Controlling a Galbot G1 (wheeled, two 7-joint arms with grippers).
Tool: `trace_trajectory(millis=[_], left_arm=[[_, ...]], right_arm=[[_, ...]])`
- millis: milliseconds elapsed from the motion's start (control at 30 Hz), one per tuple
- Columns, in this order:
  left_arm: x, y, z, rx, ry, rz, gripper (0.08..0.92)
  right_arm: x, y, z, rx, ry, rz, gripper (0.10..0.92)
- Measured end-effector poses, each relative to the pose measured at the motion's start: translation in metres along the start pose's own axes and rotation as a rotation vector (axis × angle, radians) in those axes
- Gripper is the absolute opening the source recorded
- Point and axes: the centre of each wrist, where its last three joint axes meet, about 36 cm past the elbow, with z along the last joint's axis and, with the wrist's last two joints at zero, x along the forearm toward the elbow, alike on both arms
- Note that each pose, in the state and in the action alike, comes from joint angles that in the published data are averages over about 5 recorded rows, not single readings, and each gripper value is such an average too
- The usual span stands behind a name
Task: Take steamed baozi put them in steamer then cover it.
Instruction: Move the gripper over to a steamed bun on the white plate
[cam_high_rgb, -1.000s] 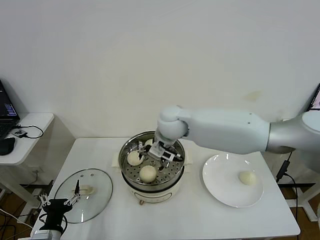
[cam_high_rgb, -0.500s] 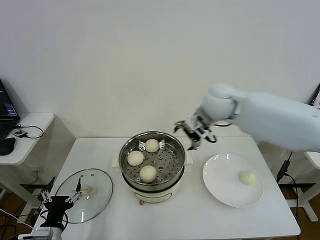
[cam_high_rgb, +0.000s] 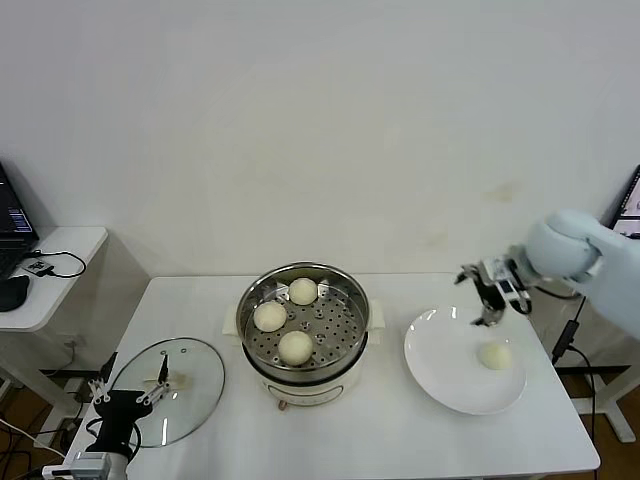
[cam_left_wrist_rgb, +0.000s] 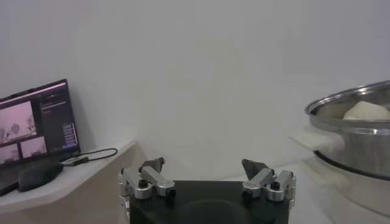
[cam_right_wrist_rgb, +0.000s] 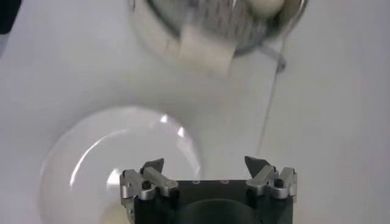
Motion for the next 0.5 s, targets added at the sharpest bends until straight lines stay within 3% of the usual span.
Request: trace_trajectory(millis=[500], left_arm=[[0.004, 0.001, 0.001, 0.002, 0.009, -0.007, 0.823]], right_arm=[[-0.066, 0.059, 0.066, -0.132, 0.126, -0.058, 0.823]])
